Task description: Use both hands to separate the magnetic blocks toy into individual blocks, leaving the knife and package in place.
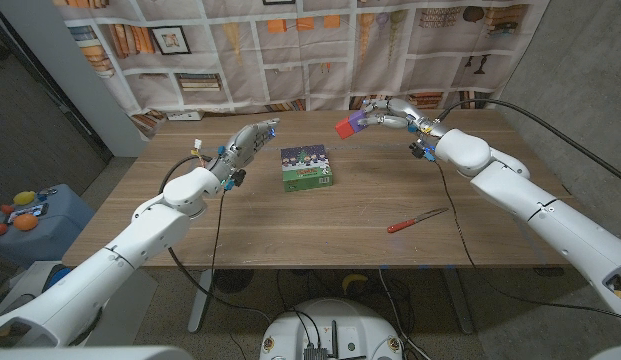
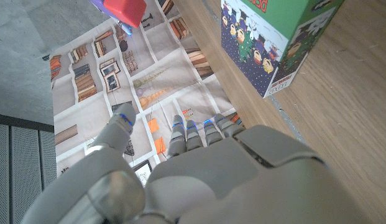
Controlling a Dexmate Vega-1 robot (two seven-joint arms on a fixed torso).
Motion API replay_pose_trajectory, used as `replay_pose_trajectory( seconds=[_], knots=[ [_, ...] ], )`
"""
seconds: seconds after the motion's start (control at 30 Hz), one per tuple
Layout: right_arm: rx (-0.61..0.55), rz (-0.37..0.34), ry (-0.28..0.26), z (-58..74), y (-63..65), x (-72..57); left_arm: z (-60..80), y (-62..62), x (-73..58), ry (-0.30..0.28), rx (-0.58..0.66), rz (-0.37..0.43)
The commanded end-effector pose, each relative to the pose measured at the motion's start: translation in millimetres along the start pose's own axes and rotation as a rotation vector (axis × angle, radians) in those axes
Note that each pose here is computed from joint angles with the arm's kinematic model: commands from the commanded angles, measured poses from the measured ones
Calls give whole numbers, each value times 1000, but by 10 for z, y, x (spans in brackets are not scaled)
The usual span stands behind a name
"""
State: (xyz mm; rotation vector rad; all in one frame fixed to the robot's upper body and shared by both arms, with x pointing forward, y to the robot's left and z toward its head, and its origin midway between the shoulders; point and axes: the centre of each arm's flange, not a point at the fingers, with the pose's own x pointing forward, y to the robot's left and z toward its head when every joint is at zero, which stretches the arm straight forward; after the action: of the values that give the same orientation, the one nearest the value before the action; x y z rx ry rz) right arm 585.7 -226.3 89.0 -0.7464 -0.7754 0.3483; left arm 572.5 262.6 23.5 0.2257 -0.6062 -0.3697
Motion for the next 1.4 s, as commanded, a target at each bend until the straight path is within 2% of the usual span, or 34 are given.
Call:
replay_pose_trajectory(
  seconds=[0.03, 0.4, 0.63, 0.97, 1.4],
  knots=[
    [143, -50, -42, -116, 57, -34, 64, -88, 169, 6, -25, -102],
    [226, -87, -79, -167, 142, -36, 63, -189, 374, -19, -83, -167],
    [247, -103, -96, -179, 184, -31, 45, -268, 461, -37, -174, -180],
    [262, -125, -112, -188, 237, -18, 68, -378, 589, 1, -176, -252],
    [267, -132, -120, -198, 261, 6, 58, -449, 757, 2, -185, -372]
  ],
)
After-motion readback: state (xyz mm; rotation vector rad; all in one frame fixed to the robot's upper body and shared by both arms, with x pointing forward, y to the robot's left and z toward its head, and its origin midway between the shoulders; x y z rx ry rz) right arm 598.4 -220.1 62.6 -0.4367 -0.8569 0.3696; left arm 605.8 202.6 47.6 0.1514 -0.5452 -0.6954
